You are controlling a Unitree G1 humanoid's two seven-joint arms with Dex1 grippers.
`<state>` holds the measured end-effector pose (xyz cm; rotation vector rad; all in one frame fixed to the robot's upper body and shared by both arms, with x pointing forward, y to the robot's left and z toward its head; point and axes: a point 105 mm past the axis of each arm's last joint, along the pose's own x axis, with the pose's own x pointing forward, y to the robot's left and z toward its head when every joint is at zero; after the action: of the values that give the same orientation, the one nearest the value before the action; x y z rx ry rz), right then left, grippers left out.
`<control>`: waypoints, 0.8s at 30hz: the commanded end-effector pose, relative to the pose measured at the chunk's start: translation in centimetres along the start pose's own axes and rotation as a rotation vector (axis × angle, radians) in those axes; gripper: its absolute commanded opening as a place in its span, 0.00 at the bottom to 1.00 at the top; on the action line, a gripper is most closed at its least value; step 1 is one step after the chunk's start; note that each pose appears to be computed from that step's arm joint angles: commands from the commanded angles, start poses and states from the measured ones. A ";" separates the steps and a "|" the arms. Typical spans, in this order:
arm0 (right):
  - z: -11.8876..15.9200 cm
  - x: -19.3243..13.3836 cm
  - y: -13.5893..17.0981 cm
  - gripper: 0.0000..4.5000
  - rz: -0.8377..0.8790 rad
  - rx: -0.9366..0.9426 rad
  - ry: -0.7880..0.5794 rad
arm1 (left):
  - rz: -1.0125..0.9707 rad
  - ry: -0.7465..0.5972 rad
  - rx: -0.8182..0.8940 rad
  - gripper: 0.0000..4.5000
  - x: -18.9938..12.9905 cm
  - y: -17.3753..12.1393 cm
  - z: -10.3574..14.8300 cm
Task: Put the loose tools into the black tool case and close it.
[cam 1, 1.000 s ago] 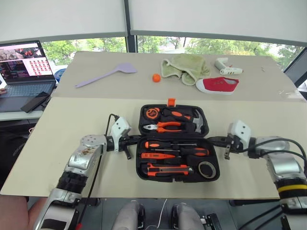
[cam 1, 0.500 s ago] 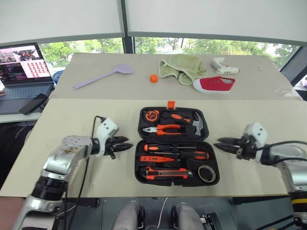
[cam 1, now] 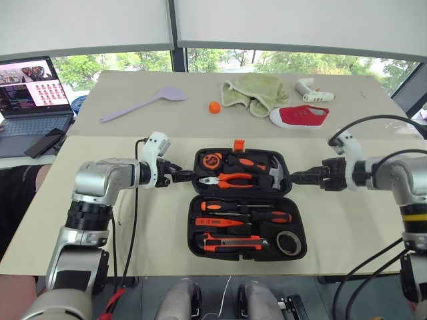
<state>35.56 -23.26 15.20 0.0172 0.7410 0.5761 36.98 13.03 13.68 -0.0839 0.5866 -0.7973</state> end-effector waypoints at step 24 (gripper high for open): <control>2.2 2.1 -0.2 0.00 0.169 -0.020 -0.240 | -0.149 -0.210 -0.162 0.02 0.5 0.1 1.8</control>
<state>37.40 -22.09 12.48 0.2153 0.6856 0.6945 37.93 12.32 12.54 -0.3588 0.5952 -0.8325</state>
